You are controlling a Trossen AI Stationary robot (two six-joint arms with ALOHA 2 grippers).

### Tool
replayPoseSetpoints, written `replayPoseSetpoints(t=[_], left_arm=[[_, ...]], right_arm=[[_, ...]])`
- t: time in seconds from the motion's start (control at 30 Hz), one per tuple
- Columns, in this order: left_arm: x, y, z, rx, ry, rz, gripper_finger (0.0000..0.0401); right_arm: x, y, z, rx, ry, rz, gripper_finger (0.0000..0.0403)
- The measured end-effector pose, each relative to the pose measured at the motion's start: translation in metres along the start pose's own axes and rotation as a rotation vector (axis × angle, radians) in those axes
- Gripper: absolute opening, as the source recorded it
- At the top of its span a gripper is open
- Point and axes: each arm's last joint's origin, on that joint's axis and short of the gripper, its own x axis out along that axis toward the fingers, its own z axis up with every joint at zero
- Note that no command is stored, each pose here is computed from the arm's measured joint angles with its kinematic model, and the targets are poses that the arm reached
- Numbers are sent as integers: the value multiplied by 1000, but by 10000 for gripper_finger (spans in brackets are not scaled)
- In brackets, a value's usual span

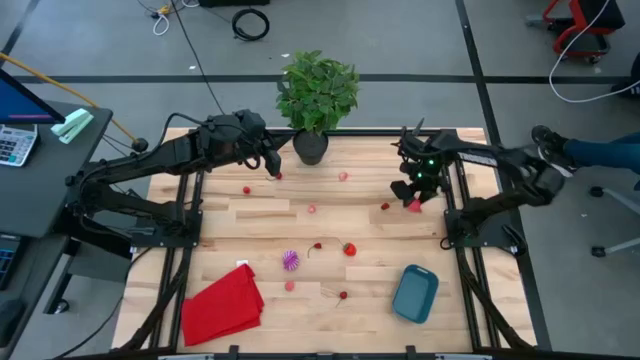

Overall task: Pick and placing Produce into tupperware
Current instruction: Put the dragon fruit into the bin

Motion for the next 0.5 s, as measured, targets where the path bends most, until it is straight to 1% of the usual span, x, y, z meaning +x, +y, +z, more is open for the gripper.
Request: replayPoseSetpoints(t=[0.07, 0.13, 0.23, 0.3, 0.4, 0.5], left_arm=[[0, 0, 0, -9, 0, 1, 34], [0, 0, 0, -18, 0, -1, 31], [0, 0, 0, -32, 0, -2, 25], [0, 0, 0, -32, 0, -2, 22], [0, 0, 0, -32, 0, -2, 21], [0, 0, 0, -32, 0, -2, 25]], right_arm=[[-5, 13, -20, -45, 31, 90, 248], [-8, 24, -44, -103, 55, 140, 248], [-10, 37, -83, -173, 99, 167, 247], [-9, 42, -109, -197, 121, 151, 247], [-6, 43, -143, -195, 143, 94, 247], [2, 42, -169, -188, 122, 9, 249]])
